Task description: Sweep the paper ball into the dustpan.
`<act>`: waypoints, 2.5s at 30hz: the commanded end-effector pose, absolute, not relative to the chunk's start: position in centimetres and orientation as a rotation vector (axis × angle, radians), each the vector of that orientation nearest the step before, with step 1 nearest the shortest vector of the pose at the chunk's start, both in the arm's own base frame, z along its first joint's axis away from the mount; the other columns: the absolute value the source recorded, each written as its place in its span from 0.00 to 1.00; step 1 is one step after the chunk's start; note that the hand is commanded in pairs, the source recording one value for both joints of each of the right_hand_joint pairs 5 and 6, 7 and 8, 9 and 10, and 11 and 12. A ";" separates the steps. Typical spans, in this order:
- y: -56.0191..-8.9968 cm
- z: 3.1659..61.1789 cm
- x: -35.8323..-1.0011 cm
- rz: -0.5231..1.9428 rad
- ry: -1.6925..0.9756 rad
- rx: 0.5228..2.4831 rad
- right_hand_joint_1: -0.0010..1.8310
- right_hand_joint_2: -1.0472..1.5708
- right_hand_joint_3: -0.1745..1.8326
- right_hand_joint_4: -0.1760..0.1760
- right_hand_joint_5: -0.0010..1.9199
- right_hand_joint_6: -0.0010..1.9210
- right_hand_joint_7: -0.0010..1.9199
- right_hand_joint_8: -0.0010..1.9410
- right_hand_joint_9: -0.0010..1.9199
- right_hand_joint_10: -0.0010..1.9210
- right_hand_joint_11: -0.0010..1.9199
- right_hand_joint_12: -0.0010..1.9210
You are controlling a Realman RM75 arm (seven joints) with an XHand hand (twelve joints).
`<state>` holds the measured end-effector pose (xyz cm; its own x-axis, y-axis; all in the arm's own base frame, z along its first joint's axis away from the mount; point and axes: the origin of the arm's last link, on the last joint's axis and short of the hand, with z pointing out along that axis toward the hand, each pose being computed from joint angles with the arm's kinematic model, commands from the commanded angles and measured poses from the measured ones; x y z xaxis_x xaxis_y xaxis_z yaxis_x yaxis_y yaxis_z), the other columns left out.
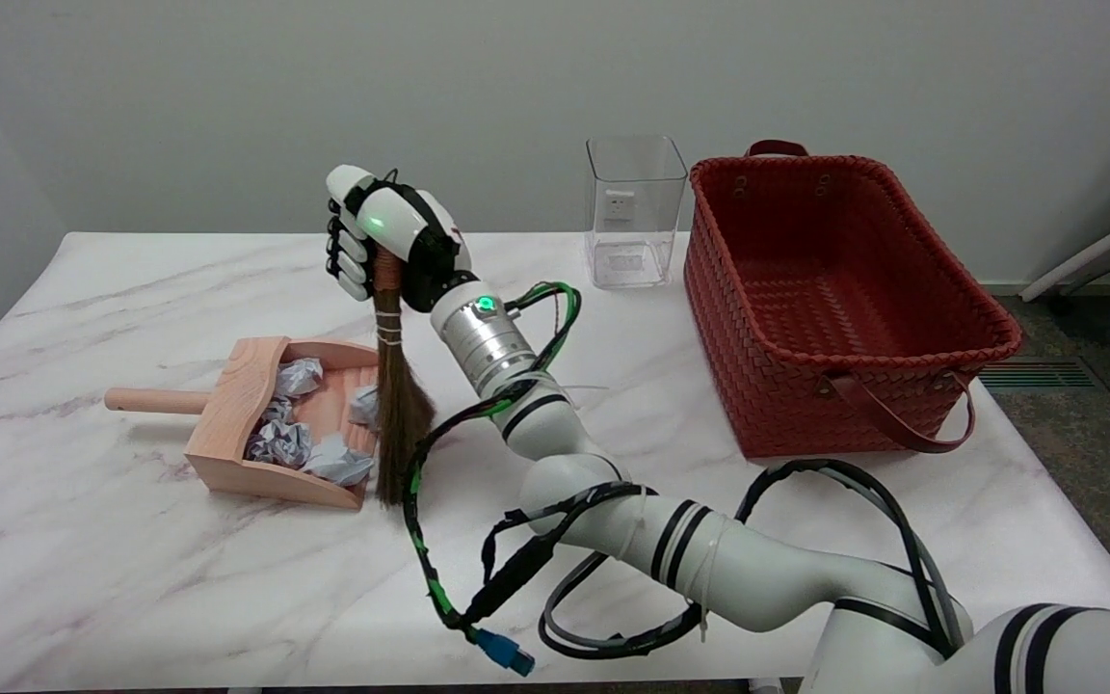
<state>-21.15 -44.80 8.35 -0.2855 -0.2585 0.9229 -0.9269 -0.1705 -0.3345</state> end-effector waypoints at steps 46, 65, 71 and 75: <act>-45.9 14.6 -20.8 1.555 -1.365 1.389 0.50 0.88 0.70 0.50 1.00 1.00 1.00 0.99 1.00 1.00 0.96 0.96; -44.1 23.2 -17.7 1.680 -1.043 1.445 0.50 0.91 0.69 0.50 1.00 1.00 1.00 0.99 1.00 1.00 0.94 0.94; -41.1 25.1 -13.0 1.838 -0.972 1.525 0.49 0.92 0.70 0.50 1.00 1.00 1.00 0.99 1.00 1.00 0.94 0.94; -39.1 26.0 -12.3 1.861 -0.964 1.545 0.49 0.92 0.71 0.50 1.00 1.00 1.00 0.99 1.00 1.00 0.94 0.94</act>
